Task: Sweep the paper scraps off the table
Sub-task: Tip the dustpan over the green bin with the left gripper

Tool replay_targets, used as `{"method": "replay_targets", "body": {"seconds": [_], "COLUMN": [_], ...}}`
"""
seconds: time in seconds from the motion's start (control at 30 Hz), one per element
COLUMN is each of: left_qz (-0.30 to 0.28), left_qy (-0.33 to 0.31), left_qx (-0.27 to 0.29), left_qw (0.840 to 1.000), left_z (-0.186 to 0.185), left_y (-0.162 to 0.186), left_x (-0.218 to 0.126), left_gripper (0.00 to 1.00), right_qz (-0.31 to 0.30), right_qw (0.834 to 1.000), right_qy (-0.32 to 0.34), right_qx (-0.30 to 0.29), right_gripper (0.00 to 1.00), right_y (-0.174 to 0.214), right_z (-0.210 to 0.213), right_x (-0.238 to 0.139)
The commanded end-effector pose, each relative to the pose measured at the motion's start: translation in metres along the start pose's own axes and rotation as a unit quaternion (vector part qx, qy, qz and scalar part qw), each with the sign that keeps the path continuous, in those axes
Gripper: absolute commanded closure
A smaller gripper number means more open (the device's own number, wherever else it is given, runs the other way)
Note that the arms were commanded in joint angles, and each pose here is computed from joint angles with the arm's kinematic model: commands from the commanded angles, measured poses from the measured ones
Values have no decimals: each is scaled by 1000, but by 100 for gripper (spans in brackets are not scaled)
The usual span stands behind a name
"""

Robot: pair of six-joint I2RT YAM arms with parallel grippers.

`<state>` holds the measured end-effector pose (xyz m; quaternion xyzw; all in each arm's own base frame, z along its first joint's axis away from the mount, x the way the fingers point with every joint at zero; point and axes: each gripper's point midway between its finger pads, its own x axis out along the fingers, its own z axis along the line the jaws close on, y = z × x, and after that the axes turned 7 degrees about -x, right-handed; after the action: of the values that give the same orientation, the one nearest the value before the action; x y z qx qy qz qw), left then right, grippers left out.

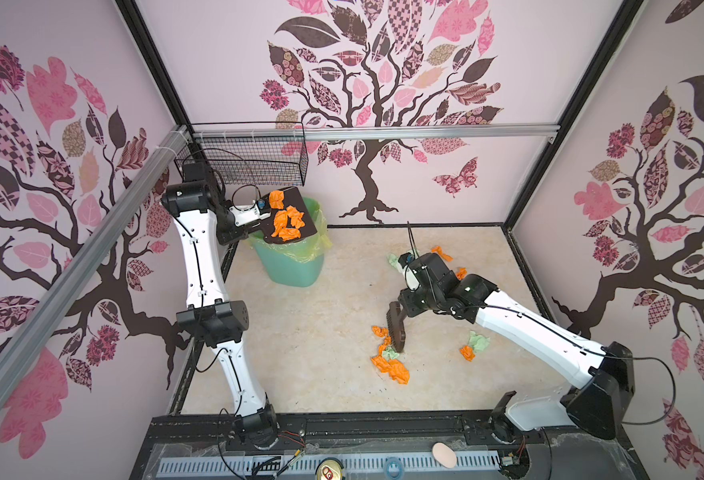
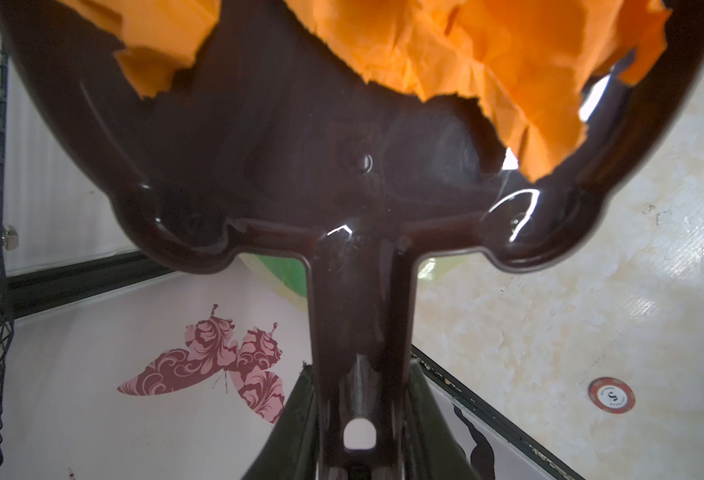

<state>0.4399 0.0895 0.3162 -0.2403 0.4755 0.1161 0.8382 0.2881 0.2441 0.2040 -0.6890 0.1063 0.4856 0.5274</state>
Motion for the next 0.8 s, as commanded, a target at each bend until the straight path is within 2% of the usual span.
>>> {"method": "replay_targets", "body": {"seconds": [0.0,0.2,0.33,0.57,0.77], "left_qz": [14,25,47,48,67], "left_qy": [63,41,-10,-100,-142], "left_qx": [-30,-40,-28,25,60], "left_qw": [997,998,998,994,986], "left_z": [-23,-6,18,44,57], "left_y": [14,28,30,2,-17], "left_x": [7,14,20,-6,-5], "left_gripper": [99,100,100,100,100], "right_qz": [91,87,85,78,72], "right_qw": [996,996,996,997,997], "right_qy": [13,15,9,7,4], "right_qx": [-8,-4,-1,2,5], "right_gripper": [100,100,100,100,100], "right_y": [47,51,51,49,52], "right_z": [-6,-8,-6,-4,-4], "right_x": [14,8,11,12,12]}}
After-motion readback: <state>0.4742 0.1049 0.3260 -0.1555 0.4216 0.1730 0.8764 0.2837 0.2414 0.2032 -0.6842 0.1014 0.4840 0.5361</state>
